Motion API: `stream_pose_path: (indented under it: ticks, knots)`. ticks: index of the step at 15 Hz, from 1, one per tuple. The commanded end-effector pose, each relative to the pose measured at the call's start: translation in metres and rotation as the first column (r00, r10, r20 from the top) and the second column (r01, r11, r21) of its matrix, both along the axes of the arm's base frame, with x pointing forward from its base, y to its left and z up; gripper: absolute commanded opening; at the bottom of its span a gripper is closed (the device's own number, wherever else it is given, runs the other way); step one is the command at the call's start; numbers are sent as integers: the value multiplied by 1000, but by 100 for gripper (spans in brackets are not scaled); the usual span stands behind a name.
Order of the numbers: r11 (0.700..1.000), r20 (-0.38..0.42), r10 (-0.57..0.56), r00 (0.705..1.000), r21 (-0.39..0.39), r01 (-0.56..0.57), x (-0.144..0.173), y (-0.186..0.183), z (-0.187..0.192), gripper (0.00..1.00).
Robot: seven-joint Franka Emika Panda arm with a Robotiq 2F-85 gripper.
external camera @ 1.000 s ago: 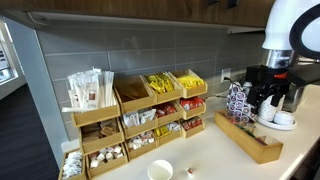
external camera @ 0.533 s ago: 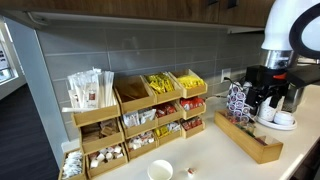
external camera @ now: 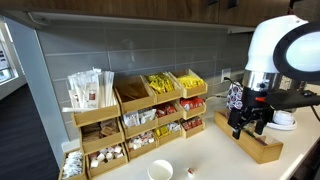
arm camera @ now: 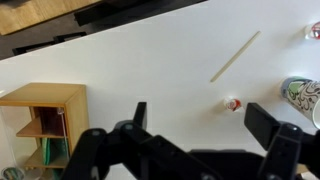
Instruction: Place the straw in the cup
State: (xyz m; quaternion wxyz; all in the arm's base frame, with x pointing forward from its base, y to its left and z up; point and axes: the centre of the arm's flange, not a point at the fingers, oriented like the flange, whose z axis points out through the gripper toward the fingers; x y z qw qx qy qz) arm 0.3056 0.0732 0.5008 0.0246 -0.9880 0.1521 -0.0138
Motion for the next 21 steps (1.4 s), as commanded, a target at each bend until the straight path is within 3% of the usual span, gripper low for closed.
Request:
stream_pose_path:
  ticks: [1, 10, 14, 16, 18, 20, 21]
  knots:
    - [1000, -1, -1, 1000, 0, 1, 1, 0, 0, 100]
    - [1000, 14, -6, 1000, 6, 6, 1, -3, 7, 100]
    - [999, -63, -43, 997, -16, 42, 8, 37, -39, 100]
    - [992, -39, -111, 993, -59, 109, 9, 59, -65, 100]
    - [974, 35, -213, 977, -73, 215, 15, 79, -87, 100]
    - [959, 98, -278, 956, -38, 282, 23, 99, -105, 100]
    - [965, 120, -258, 959, -14, 261, 23, 107, -114, 100]
